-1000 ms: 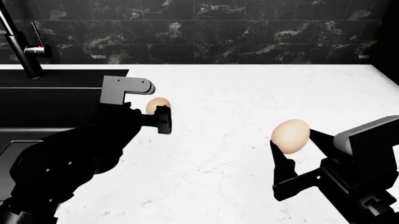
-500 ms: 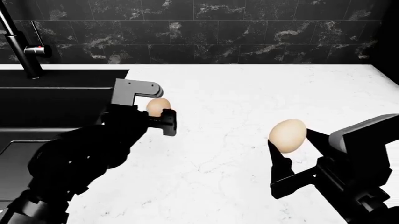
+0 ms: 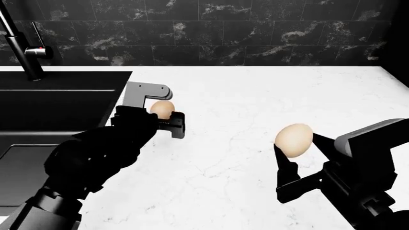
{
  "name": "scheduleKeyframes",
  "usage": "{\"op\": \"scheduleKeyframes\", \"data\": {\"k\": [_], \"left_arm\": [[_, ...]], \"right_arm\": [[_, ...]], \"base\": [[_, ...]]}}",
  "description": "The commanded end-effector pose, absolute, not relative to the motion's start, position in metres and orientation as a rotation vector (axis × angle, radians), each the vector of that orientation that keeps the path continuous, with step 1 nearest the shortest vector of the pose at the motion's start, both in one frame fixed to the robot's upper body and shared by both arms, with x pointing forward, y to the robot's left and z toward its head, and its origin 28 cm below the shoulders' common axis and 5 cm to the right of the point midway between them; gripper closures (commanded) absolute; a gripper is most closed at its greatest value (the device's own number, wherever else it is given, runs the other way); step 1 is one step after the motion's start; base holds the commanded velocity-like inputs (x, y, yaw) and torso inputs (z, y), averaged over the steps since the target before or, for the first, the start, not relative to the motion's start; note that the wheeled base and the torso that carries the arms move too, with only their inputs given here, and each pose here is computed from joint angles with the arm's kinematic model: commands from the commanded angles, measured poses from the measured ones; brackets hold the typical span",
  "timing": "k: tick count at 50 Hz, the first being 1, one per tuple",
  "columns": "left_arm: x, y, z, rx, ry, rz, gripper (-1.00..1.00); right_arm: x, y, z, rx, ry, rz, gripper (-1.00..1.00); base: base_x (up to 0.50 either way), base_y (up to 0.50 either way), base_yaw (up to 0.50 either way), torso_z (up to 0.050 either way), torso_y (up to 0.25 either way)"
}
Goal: Place the eggs and milk next to the bowl.
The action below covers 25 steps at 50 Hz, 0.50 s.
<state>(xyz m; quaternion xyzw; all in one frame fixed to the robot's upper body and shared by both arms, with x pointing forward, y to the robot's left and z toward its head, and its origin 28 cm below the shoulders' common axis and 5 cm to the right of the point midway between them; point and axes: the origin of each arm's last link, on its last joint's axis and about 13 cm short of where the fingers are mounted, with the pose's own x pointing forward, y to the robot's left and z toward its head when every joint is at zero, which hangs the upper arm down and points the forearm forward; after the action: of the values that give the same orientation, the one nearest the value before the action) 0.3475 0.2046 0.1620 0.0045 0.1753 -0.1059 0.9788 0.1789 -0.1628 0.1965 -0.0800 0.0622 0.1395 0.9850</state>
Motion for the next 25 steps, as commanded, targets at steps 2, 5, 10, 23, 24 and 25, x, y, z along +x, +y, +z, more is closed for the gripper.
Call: {"op": "scheduleKeyframes", "data": {"k": [2,5,10,23,24,25], "left_arm": [[0.3538,0.2027,0.1592,0.012,0.361,-0.207,-1.0],[0.3555,0.203,0.1586,0.01,0.363,-0.201,-1.0],[0.3571,0.2034,0.1574,0.008,0.366,-0.198,-1.0],[0.3606,0.2043,0.1531,0.007,0.385,-0.194,-1.0],[0.3609,0.2044,0.1533,0.007,0.385,-0.194,-1.0],[0.3611,0.2043,0.1533,0.006,0.385,-0.194,-1.0]], "right_arm": [[0.1794,-0.1638,0.1957,-0.169,0.122,0.281,1.0],[0.1795,-0.164,0.1953,-0.168,0.123,0.28,1.0],[0.1802,-0.1637,0.1946,-0.167,0.122,0.281,1.0],[0.1816,-0.1633,0.1954,-0.17,0.122,0.28,1.0],[0.1817,-0.1634,0.1954,-0.17,0.122,0.28,1.0],[0.1817,-0.1635,0.1954,-0.17,0.122,0.279,1.0]], "base": [[0.0,0.0,0.0,0.0,0.0],[0.0,0.0,0.0,0.0,0.0],[0.0,0.0,0.0,0.0,0.0],[0.0,0.0,0.0,0.0,0.0],[0.0,0.0,0.0,0.0,0.0],[0.0,0.0,0.0,0.0,0.0]]}}
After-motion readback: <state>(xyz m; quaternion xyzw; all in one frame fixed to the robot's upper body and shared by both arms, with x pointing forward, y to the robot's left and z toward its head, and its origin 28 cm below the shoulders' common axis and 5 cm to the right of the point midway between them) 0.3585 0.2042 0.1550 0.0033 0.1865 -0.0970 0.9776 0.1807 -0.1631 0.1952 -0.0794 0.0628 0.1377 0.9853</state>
